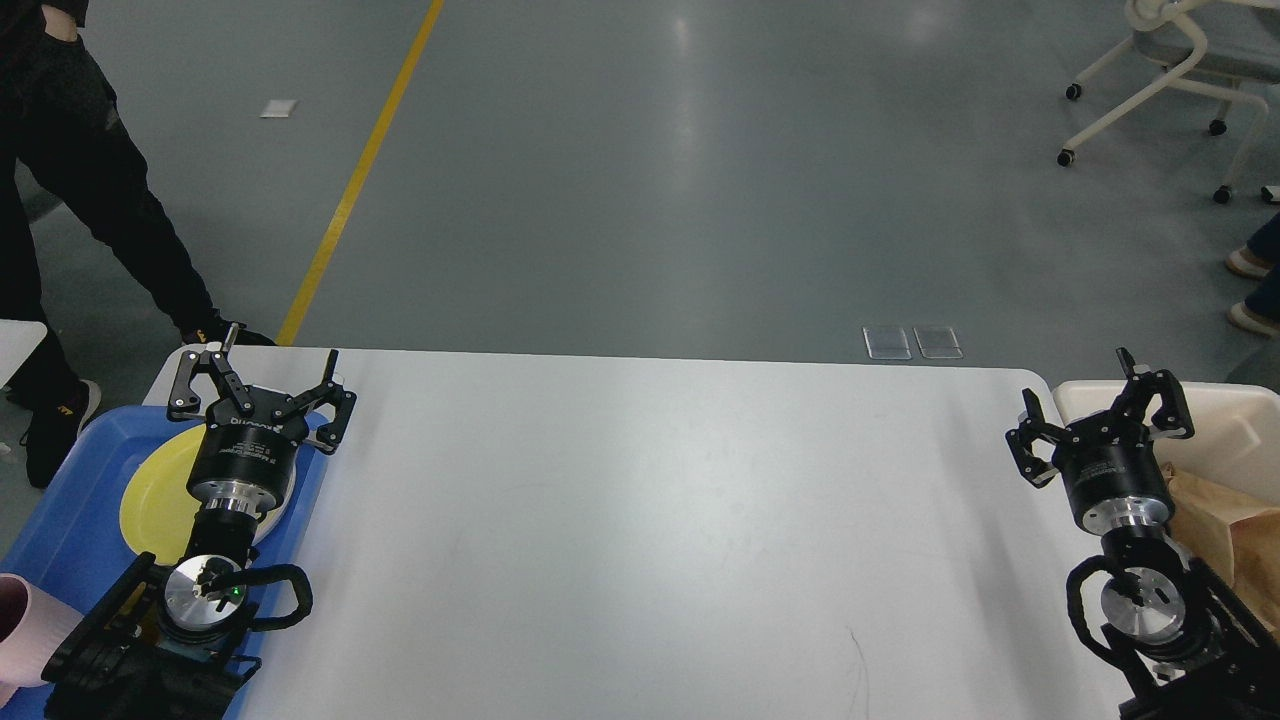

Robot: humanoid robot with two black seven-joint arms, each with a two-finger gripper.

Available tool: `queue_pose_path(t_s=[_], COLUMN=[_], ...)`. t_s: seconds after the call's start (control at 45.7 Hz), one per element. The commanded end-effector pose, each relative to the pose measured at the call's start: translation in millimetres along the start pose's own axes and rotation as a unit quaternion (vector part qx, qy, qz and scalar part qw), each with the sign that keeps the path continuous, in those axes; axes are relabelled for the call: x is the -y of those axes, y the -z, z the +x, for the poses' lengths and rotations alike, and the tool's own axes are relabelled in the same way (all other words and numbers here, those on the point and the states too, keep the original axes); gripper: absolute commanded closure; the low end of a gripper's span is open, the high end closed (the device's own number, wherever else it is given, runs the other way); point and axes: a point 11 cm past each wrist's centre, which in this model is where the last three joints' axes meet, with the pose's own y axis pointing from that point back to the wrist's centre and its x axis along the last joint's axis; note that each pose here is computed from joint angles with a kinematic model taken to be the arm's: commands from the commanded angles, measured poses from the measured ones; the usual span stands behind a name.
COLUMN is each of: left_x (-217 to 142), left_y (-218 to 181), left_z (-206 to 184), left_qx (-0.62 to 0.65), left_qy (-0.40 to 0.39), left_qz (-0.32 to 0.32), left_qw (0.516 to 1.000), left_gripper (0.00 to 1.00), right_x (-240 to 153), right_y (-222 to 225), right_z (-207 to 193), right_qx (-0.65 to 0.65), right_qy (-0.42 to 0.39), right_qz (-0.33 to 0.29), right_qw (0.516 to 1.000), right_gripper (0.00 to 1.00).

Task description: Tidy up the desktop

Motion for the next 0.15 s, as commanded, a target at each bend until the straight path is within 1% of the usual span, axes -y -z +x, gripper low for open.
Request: queue_pose_path(t_s=[0.0, 0.131], left_x=[0.1, 0.1], left_y=[0.0, 0.0], left_z=[0.0, 0.0], left_qx=[0.000, 0.000], left_qy=[0.000, 0.000], left_qz=[0.000, 0.000], left_qw=[1.000, 1.000], left_gripper=[0.04, 0.04], right_x=[0.2, 0.9], right_y=[-0.8, -0.5], right_z=[-4.2, -6.1], right_qx=[0.004, 0.006], right_qy=[0.005, 0.008], right_qz=[0.001, 0.003], right_qw=[1.000, 1.000], right_gripper=[0.00, 0.00])
